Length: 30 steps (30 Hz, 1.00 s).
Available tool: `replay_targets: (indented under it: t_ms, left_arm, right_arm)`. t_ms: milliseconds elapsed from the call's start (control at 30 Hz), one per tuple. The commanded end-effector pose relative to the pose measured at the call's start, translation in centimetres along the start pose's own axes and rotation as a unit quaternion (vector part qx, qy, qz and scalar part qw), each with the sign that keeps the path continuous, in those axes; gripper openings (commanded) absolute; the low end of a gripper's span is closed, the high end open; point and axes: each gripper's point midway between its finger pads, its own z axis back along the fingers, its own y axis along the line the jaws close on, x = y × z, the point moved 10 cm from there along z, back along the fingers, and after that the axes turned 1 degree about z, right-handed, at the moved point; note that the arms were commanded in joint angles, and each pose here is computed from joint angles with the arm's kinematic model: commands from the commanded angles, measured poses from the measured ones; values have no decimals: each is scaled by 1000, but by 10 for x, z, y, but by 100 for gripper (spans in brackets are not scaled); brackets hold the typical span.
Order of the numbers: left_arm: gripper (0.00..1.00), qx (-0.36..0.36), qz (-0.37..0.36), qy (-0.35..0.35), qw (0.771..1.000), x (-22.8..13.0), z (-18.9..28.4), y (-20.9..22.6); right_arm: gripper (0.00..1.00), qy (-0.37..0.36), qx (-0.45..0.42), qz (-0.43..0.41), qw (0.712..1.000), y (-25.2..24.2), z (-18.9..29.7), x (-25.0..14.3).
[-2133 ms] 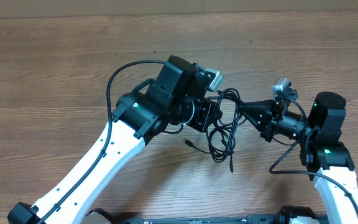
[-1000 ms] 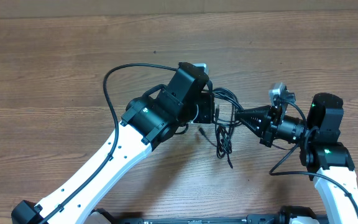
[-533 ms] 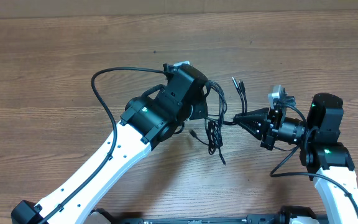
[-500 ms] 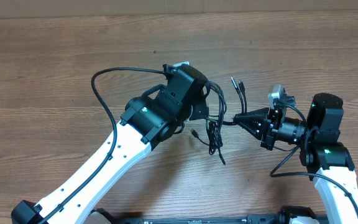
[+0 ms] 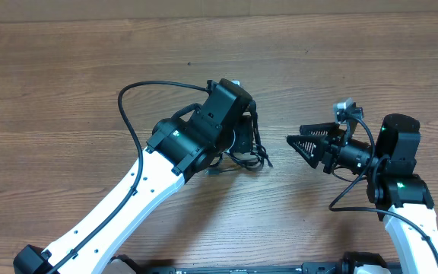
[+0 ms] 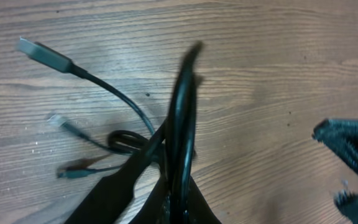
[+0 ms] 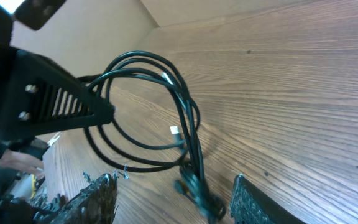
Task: Untangle cables
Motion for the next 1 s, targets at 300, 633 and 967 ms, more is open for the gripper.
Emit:
replay_targets:
  t_ms: [300, 633, 967]
  left_arm:
    - [4, -119, -109, 25, 987, 2, 6, -21]
    - [4, -220, -146, 62, 963, -4, 11, -35]
    - [4, -241, -147, 77, 956, -6, 13, -38]
  right_arm:
    - [52, -7, 33, 101, 994, 7, 2, 7]
    - [53, -7, -2, 177, 984, 2, 1, 7]
    - [38, -9, -15, 181, 983, 0, 2, 9]
